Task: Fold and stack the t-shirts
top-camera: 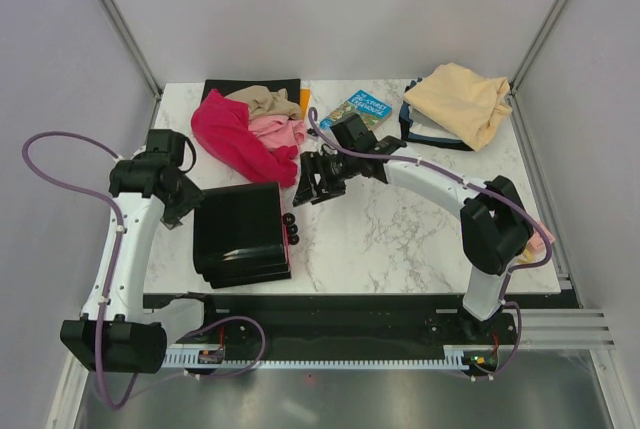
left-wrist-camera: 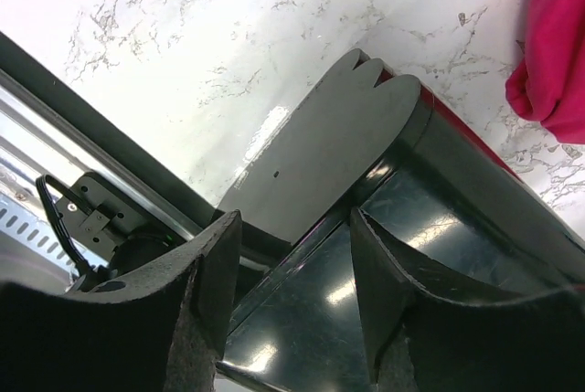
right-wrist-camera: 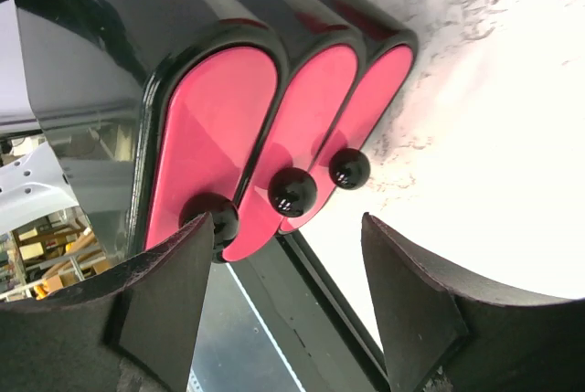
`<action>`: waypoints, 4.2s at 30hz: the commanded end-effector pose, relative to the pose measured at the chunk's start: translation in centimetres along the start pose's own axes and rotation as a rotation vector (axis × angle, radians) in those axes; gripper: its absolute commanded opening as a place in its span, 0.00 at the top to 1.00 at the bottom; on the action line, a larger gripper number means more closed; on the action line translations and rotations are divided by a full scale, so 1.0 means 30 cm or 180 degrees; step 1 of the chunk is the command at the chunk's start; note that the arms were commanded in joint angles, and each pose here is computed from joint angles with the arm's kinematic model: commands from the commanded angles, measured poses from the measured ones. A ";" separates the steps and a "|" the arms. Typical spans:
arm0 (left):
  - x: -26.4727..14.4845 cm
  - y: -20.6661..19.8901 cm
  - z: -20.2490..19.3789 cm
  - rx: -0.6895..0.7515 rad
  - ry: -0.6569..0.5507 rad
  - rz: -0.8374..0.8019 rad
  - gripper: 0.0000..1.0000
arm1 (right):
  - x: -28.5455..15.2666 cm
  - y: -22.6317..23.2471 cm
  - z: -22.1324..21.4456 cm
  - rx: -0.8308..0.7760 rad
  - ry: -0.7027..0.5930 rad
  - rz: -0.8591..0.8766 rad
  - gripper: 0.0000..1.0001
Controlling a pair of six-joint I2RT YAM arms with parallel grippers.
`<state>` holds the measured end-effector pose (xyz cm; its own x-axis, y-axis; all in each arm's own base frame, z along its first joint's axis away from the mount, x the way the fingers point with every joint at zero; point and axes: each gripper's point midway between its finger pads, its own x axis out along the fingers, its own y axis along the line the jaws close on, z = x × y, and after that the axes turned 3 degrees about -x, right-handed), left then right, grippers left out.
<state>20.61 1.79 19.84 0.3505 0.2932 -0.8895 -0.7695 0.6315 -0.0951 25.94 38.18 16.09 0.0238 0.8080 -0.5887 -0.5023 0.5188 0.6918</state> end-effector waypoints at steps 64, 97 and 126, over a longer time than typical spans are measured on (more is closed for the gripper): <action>-0.022 -0.866 -0.841 0.2905 0.1632 -0.1480 0.43 | -0.243 -0.208 0.028 0.0389 -0.0656 -0.1168 0.27; -0.134 -0.815 0.047 0.1377 0.0012 -0.1210 0.41 | -0.483 -0.187 0.138 0.0049 -0.1214 -0.1457 0.27; -0.038 -0.297 -0.320 0.1730 0.0918 -0.1271 0.35 | -0.321 -0.103 0.167 0.0064 -0.0781 -0.0593 0.23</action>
<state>24.00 -10.34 19.23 0.4291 -0.1235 -0.8948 -0.2733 0.9264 -0.2589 31.35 28.61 20.20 0.3550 0.6752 -0.6466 -0.4147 0.7336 0.5383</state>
